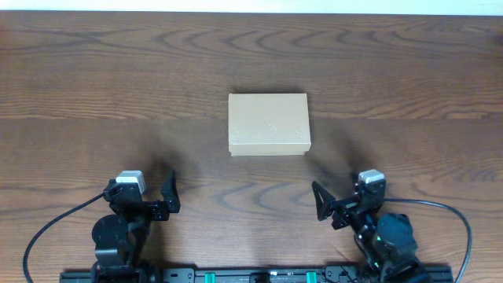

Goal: Pack container

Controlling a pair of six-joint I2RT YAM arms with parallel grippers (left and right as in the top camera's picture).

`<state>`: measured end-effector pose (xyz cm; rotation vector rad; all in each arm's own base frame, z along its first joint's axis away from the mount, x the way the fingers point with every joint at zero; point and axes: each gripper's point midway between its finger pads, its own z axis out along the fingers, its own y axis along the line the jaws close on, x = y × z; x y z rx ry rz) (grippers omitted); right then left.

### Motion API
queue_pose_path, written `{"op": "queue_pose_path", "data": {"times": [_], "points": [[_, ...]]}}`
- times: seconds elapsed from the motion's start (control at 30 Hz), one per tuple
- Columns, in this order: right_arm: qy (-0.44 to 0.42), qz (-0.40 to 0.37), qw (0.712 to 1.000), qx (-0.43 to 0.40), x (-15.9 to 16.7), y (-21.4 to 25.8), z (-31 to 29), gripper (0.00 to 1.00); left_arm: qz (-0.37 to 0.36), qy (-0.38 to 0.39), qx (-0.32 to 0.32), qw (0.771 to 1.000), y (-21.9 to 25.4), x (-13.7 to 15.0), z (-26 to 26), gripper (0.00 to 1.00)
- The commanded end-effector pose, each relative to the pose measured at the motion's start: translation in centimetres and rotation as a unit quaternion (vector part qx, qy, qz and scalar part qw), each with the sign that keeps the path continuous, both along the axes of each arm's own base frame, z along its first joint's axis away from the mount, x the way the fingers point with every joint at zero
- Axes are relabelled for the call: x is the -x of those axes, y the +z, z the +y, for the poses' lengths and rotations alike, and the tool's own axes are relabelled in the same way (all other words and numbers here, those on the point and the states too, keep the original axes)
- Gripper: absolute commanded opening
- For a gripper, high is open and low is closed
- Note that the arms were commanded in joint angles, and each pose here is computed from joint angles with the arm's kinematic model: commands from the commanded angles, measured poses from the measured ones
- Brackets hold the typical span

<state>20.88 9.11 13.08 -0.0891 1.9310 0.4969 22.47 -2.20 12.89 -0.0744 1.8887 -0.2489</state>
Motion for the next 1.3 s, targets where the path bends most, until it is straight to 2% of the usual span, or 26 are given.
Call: {"op": "queue_pose_path", "data": {"times": [0.0,0.37,1.27], "points": [[0.001,-0.027,1.000,-0.002,-0.1,0.3,0.2,0.99,0.008,0.005,-0.006,1.000,-1.0,0.0,0.3,0.95],[0.027,-0.037,0.999,-0.004,0.3,0.6,1.4,0.99,0.008,0.005,-0.006,1.000,-1.0,0.0,0.3,0.95],[0.028,-0.036,0.999,-0.003,0.3,0.6,1.4,0.99,0.008,0.005,-0.006,1.000,-1.0,0.0,0.3,0.95]]}}
